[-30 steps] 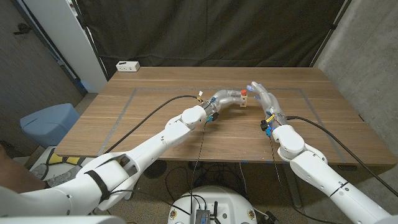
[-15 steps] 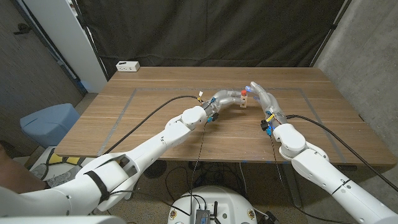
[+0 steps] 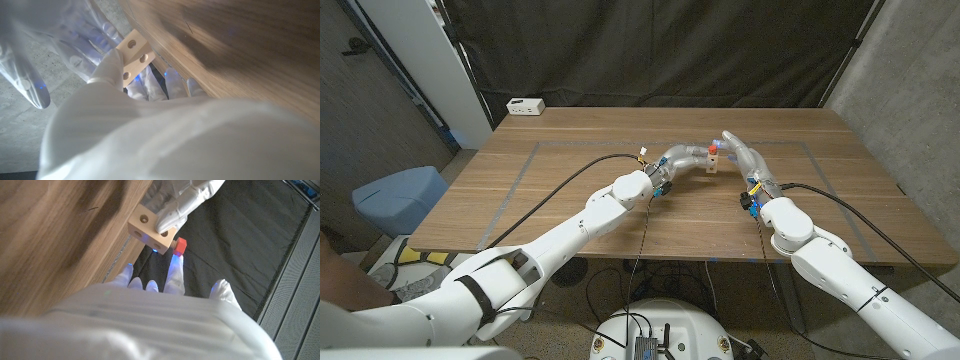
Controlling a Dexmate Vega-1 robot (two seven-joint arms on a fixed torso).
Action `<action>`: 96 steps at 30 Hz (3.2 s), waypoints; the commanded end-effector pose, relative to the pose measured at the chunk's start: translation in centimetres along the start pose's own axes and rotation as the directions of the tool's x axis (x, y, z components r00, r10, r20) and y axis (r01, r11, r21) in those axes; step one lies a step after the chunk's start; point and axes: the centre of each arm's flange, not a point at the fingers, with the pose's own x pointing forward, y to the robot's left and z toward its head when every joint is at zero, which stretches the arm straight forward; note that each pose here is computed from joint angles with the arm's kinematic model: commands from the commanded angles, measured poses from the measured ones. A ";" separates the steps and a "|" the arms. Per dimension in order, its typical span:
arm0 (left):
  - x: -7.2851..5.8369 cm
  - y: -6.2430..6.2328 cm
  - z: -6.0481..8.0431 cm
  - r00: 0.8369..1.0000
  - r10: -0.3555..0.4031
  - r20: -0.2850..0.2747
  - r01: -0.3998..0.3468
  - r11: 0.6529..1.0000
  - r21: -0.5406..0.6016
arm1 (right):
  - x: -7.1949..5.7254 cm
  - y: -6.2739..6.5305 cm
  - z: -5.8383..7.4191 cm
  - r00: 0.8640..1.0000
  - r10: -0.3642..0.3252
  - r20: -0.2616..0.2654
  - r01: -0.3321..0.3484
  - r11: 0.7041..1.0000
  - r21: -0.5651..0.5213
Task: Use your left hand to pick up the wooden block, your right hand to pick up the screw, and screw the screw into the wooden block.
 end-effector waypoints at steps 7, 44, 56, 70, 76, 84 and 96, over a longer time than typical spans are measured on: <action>0.2 0.1 -0.1 1.000 0.001 -0.003 -0.001 1.000 -0.004 | -0.1 -0.2 0.1 1.000 -0.004 -0.012 0.004 1.000 -0.005; 0.4 0.3 -0.3 1.000 -0.002 -0.005 0.002 1.000 -0.008 | -0.5 -0.2 -0.1 0.999 -0.050 -0.014 0.050 0.999 -0.004; 0.4 0.3 -0.4 1.000 -0.002 -0.007 0.002 1.000 -0.010 | -0.6 -0.1 -0.1 0.998 -0.057 -0.019 0.057 0.998 -0.009; 0.4 0.3 -0.5 1.000 -0.003 -0.011 0.003 1.000 -0.009 | -0.8 -0.1 0.0 0.998 -0.067 -0.013 0.067 0.998 -0.011; 0.4 0.3 -0.5 1.000 -0.003 -0.013 0.003 1.000 -0.012 | -0.9 0.0 0.0 0.998 -0.067 -0.011 0.067 0.998 -0.014; 0.4 0.3 -0.5 1.000 -0.004 -0.012 0.004 1.000 -0.012 | -0.9 0.1 0.1 0.999 -0.050 -0.007 0.050 0.998 -0.026; 0.5 0.3 -0.4 1.000 -0.006 -0.013 0.006 1.000 -0.013 | -0.8 0.2 0.2 1.000 -0.025 -0.002 0.025 0.999 -0.033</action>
